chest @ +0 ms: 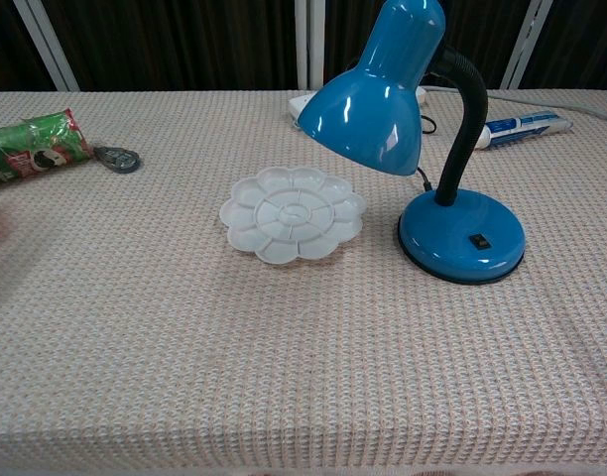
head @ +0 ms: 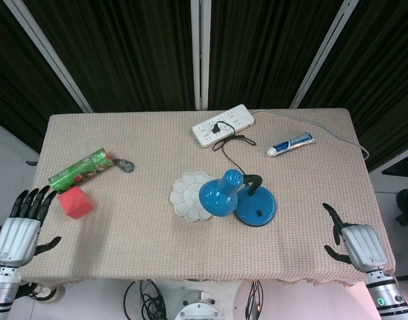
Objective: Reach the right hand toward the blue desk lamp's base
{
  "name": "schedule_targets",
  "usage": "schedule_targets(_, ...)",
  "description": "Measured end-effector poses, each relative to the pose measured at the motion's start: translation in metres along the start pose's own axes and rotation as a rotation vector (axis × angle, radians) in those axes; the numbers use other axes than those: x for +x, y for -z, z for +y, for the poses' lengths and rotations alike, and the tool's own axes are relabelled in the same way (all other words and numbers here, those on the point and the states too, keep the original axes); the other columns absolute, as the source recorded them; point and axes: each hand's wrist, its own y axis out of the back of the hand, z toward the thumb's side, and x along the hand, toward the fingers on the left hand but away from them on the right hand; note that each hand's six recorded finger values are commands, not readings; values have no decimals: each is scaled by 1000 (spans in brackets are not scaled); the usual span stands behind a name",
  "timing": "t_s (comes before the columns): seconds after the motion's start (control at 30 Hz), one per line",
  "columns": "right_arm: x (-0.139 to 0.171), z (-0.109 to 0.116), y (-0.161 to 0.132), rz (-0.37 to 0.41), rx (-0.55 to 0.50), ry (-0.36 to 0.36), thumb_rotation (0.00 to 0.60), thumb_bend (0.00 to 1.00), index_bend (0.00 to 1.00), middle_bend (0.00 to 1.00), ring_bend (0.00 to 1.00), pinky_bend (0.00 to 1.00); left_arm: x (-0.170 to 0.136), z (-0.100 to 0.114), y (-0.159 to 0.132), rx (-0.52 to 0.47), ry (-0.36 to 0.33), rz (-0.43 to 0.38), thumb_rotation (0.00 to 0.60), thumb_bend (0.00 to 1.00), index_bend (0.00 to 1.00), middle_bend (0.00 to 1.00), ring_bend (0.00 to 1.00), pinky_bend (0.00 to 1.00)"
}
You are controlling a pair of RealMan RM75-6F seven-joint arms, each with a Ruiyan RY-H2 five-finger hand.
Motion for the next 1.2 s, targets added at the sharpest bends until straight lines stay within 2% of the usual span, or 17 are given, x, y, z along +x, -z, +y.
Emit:
schedule_targets(0.13,-9,-12,-12,20,22,-61,600,151,0,1000,925,901,-1,-3,0,-3,7,1,600,29,0,0,0,0)
schedule_targets(0.27,-21,-25,-23,40,17,-138,600,146,0,1000,926,902,-1,-6,0,-6,13,0,600,30,0,0,0,0)
schedule_targets(0.37,-31,-34,-33,62,18,-193,600,103,0,1000,926,902,0,-8,-1,-8,16,-4,600,29,0,0,0,0)
schedule_targets(0.57,-53,-48,-54,92,73,-244,600,94,0,1000,926,902,0,-7,-1,-6,14,-2,600,30,0,0,0,0)
schedule_targets(0.8,-74,-64,-85,143,75,-304,600,86,0,1000,926,902,-1,-6,0,-14,13,0,600,28,0,0,0,0)
schedule_targets(0.9,-78,-66,-93,154,75,-313,600,156,0,1000,926,902,-1,-6,0,-18,13,0,600,25,0,0,0,0)
schedule_targets(1.1,-79,-70,-98,165,84,-331,600,451,0,1000,926,902,-1,-6,2,-13,12,4,600,25,0,0,0,0)
schedule_targets(1.2,-78,-72,-98,161,90,-334,600,477,0,1000,926,903,-2,-6,3,-11,15,6,600,26,0,0,0,0)
